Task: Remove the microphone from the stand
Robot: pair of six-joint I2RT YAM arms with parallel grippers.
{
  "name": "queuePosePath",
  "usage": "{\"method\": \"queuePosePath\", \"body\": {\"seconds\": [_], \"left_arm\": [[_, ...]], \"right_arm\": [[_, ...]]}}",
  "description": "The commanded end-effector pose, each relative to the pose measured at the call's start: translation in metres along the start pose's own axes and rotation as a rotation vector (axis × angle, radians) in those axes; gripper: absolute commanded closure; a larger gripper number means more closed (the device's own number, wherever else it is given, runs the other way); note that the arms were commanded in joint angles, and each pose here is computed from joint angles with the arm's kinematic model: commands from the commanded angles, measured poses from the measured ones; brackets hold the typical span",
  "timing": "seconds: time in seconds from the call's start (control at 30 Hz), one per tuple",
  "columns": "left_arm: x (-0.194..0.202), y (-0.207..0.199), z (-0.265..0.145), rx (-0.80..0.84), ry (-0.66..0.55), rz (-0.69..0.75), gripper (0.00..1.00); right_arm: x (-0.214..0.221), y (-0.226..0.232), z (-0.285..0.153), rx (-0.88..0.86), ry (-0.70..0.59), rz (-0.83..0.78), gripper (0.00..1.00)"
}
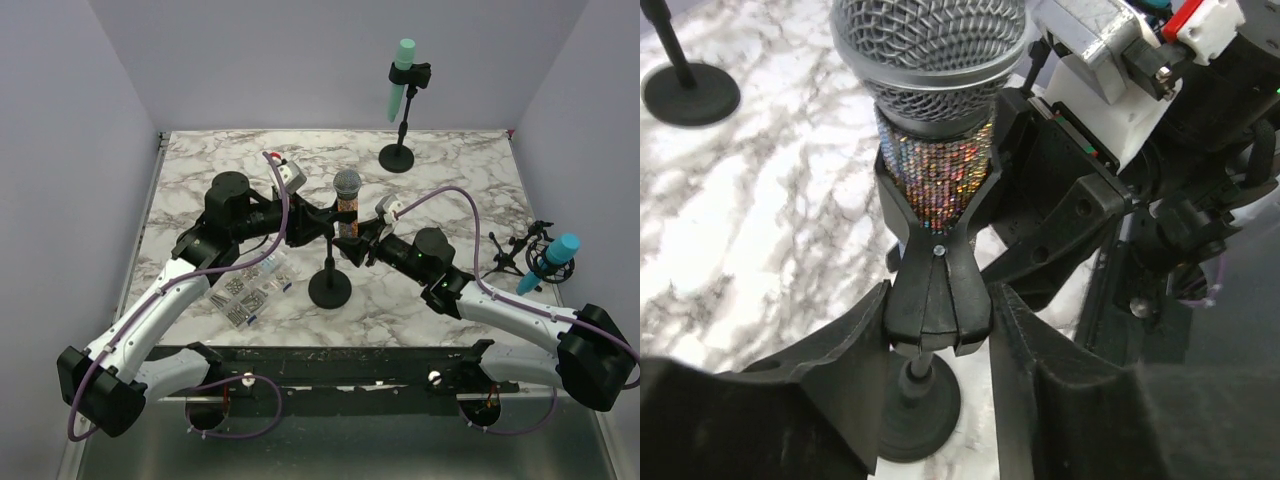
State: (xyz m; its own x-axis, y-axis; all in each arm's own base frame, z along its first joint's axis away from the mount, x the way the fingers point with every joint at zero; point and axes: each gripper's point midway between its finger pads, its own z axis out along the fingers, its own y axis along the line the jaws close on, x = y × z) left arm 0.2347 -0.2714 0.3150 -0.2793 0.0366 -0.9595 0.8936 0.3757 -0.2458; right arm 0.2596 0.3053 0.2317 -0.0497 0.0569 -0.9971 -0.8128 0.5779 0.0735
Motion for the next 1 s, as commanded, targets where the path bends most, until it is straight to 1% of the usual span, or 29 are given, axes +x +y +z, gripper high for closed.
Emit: {"method": "queuePosePath", "body": {"seconds": [0.0,0.03,0.07,0.2,0.37,0.5,0.7,0.77,0.9,0.97], "left_arm": [[-0.011,0.001,0.001,-0.015,-0.007,0.017,0.86],[-0.010,0.002,0.001,-0.022,-0.006,0.020,0.97],[-0.010,0.004,0.000,-0.031,-0.007,0.021,1.00],[-0.008,0.005,-0.001,-0.044,-0.005,0.025,1.00],[-0.005,0.007,-0.002,-0.056,-0.002,0.024,1.00],[-0.003,0.007,-0.001,-0.058,0.001,0.027,1.00],[-0.003,0.001,-0.002,-0.039,-0.006,0.036,1.00],[-0.003,0.001,-0.002,-0.042,-0.006,0.039,1.00],[-0.002,0.000,-0.003,-0.042,-0.002,0.043,1.00],[-0.002,-0.001,-0.003,-0.041,0.001,0.042,1.00]], "right_arm": [[-0.014,0.005,-0.001,-0.007,-0.048,0.001,0.99],[-0.014,0.004,-0.002,-0.001,-0.048,0.001,0.99],[-0.014,0.003,-0.002,0.005,-0.051,0.003,0.99],[-0.018,-0.006,-0.005,0.060,-0.070,0.012,0.99],[-0.030,-0.028,-0.015,0.201,-0.133,0.042,0.99],[-0.043,-0.032,-0.018,0.225,-0.172,0.043,0.99],[-0.045,-0.037,-0.017,0.251,-0.169,0.035,0.99],[-0.045,-0.049,-0.022,0.332,-0.172,0.057,0.99],[-0.040,-0.090,-0.049,0.599,-0.196,0.121,0.99],[-0.030,-0.107,-0.063,0.719,-0.177,0.129,0.99]]}}
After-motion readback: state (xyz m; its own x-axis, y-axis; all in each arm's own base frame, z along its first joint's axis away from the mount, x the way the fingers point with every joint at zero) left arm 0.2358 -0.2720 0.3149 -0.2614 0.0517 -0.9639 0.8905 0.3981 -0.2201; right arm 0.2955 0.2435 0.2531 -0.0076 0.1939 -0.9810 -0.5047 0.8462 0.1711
